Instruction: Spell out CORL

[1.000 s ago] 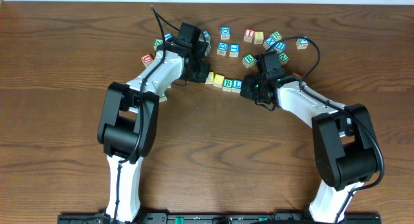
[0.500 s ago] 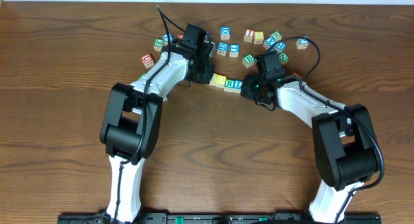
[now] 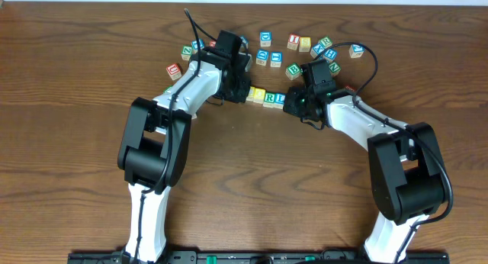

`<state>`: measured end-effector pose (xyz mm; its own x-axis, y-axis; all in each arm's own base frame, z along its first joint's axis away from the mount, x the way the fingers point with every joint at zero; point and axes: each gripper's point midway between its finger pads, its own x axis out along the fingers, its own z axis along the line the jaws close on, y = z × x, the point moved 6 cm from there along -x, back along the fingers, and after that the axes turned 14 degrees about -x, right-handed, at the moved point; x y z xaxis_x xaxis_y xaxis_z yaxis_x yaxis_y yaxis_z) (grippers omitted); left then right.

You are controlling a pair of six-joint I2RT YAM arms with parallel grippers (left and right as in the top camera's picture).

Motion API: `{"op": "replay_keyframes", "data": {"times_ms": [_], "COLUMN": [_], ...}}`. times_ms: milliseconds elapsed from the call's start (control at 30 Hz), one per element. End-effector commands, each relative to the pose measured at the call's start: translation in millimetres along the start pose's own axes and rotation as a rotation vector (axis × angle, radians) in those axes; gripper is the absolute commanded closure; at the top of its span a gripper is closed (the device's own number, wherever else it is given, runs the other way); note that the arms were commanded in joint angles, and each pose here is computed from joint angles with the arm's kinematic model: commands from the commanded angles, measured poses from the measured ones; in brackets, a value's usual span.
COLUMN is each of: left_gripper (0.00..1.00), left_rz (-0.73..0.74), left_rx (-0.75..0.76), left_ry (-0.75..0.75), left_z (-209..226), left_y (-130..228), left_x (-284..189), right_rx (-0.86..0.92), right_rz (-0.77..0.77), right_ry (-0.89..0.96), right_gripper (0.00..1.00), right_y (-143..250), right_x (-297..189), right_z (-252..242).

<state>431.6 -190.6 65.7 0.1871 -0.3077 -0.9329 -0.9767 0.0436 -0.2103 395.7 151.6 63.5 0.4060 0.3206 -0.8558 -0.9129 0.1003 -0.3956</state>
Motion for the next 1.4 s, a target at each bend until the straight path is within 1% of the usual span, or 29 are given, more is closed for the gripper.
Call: {"op": "replay_keyframes", "data": {"times_ms": [0, 500, 933, 1200, 1367], "left_gripper": [0.92, 0.92, 0.92, 0.92, 0.92], "left_rz": [-0.017, 0.02, 0.052, 0.062, 0.051], "left_rx": [-0.006, -0.012, -0.023, -0.05, -0.052], "left_ry": [0.004, -0.007, -0.022, -0.034, -0.033], "left_z": [-4, -4, 4, 16, 18], "left_y": [-4, 3, 7, 2, 0], "left_x": [-9, -9, -11, -24, -36], "right_rx": [-0.02, -0.054, -0.063, -0.079, -0.11], "right_rz": [-0.009, -0.036, 0.002, -0.006, 0.007], "right_ry": [-0.003, -0.002, 0.014, 0.026, -0.003], "right_gripper": [0.88, 0.86, 0.86, 0.84, 0.85], "right_y": [-3, -8, -1, -6, -5], "right_x": [2, 2, 2, -4, -8], "right_z": [4, 4, 0, -10, -6]}}
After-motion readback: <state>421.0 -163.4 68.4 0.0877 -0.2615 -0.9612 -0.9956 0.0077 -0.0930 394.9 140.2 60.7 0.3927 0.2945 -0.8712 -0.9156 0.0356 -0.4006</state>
